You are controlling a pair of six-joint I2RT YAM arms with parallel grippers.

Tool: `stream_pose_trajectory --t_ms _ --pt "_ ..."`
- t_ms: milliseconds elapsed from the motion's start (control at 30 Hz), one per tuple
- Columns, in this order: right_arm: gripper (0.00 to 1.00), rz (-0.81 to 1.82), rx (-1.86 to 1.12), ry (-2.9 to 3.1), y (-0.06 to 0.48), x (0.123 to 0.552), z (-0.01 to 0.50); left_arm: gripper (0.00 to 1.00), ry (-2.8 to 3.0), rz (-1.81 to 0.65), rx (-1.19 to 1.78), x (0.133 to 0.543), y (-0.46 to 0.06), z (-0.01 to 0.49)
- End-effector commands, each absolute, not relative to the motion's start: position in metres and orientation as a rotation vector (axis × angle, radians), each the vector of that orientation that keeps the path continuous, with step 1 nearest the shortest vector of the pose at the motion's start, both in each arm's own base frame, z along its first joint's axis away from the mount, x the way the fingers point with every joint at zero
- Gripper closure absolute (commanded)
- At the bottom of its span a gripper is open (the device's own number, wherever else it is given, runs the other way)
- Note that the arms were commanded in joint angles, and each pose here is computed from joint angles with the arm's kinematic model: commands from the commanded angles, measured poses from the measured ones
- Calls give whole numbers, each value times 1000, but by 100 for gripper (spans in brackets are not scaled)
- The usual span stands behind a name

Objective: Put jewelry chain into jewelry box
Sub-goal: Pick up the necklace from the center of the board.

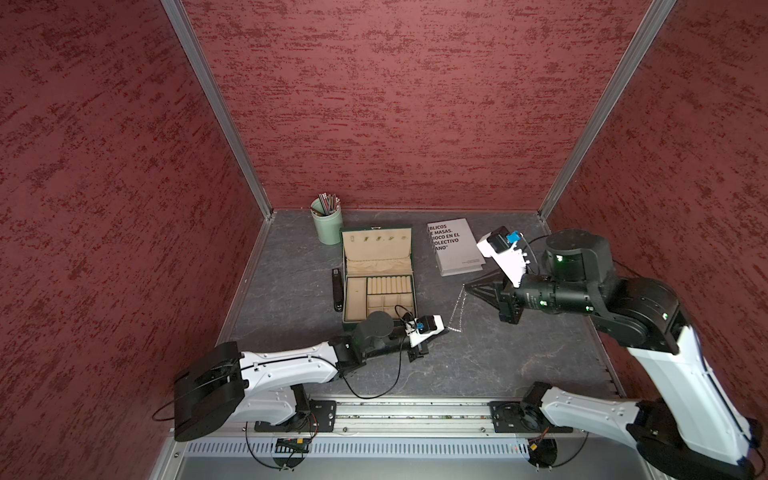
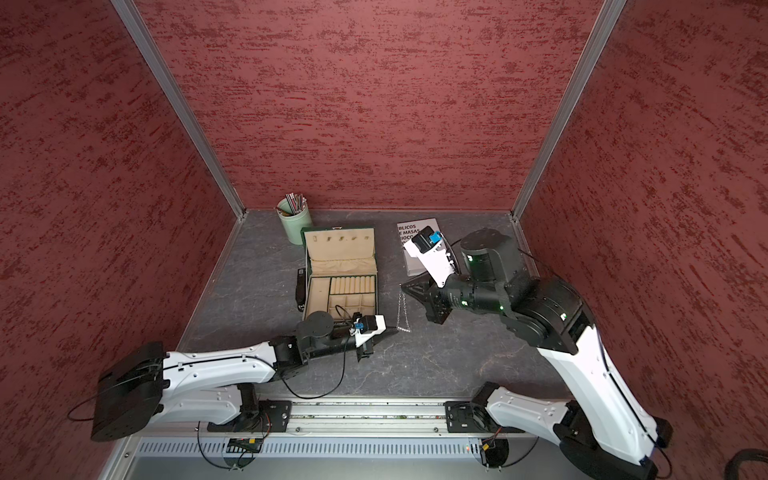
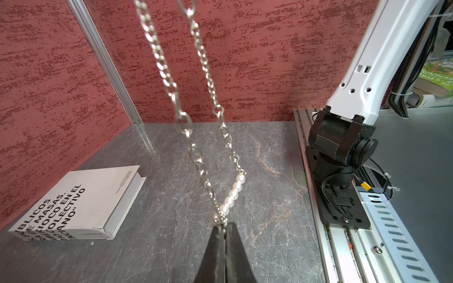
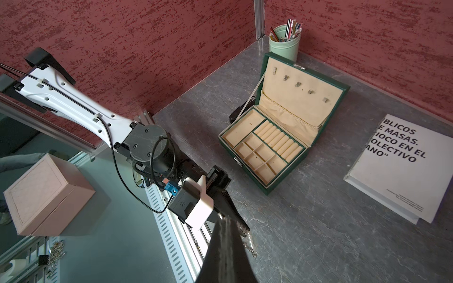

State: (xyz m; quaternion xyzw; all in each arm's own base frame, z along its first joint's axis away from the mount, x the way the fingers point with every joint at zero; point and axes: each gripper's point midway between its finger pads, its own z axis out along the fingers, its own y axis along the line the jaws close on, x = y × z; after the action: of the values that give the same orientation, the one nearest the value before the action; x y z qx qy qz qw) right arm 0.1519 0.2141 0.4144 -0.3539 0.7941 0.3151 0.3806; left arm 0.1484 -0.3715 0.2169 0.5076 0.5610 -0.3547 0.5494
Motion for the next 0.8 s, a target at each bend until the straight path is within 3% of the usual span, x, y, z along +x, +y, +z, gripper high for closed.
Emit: stream_pose_trajectory --t_ms 0,567,767 --pt "100 781 -911 2008 210 149 417 100 1317 -852 1192 150 -373 229" --pt "99 789 -857 2041 210 153 396 100 1445 -709 1165 162 -346 226" --pt "49 848 -843 2035 221 155 378 100 1468 -613 1206 161 -328 241"
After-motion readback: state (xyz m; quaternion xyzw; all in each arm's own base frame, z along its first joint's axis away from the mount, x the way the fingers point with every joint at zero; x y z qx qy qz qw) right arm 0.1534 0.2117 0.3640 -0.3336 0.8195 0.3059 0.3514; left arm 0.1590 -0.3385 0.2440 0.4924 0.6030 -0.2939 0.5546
